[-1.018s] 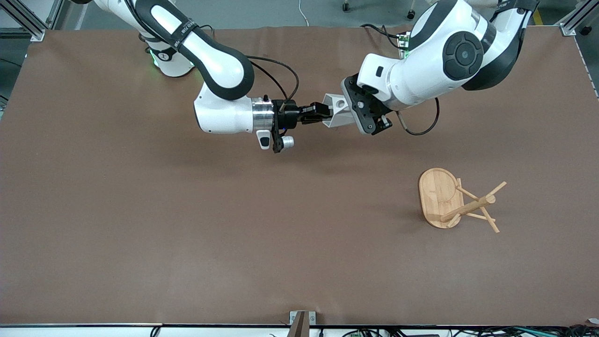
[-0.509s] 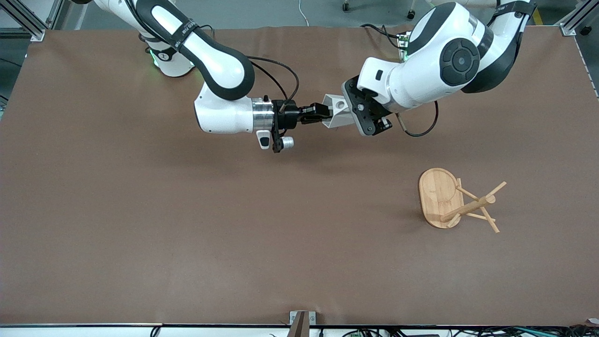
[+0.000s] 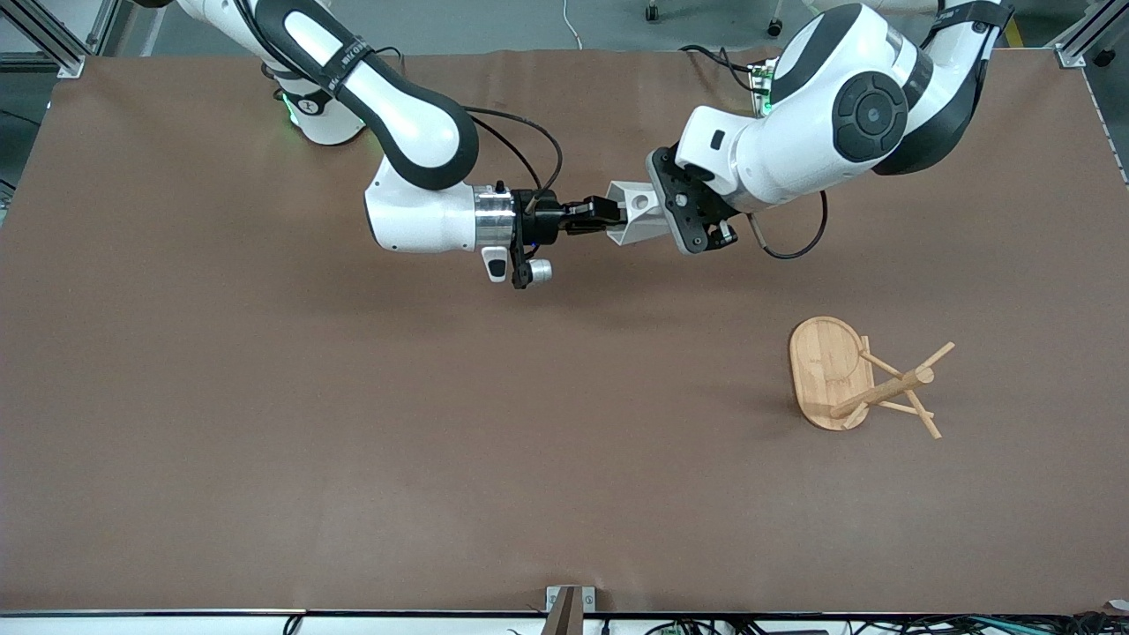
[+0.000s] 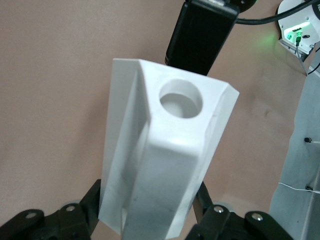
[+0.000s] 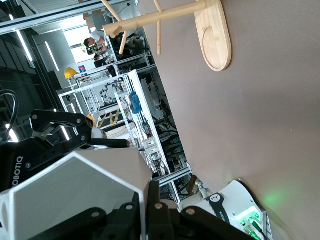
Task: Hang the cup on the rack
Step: 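Open the right gripper to release the cup to the left gripper, then carry the cup toward the rack while the right gripper withdraws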
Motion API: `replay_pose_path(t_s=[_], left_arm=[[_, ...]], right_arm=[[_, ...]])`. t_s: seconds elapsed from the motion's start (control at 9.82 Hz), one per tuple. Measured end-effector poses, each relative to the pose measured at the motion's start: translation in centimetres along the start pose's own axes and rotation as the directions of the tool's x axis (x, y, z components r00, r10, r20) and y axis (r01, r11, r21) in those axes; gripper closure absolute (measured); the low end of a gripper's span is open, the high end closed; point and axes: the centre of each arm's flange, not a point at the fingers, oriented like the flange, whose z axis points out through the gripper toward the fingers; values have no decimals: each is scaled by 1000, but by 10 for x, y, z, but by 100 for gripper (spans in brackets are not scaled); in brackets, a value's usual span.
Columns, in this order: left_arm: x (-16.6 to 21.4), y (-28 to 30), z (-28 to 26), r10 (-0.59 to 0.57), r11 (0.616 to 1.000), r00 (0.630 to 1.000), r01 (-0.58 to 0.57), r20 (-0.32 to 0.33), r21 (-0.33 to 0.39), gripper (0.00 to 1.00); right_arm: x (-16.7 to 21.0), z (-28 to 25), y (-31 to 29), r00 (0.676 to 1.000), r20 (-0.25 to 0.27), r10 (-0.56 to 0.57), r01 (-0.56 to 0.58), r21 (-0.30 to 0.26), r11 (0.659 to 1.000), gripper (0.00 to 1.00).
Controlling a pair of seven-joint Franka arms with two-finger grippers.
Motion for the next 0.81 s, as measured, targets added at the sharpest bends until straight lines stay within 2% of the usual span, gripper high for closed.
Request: replay_pose_path(t_s=[0.31, 0.41, 0.81], left_arm=[[-1, -1, -3, -2, 1000, 1000, 2, -6, 3, 26], [-1, -2, -3, -10, 1000, 1000, 10, -10, 4, 28], [-5, -10, -3, -31, 999, 999, 31, -21, 12, 31]], right_arm=[[0, 1, -2, 1000, -11, 16, -16, 3, 1000, 95], [-2, 2, -3, 1000, -13, 23, -23, 3, 1000, 83], [8, -11, -4, 999, -42, 33, -32, 11, 999, 23]])
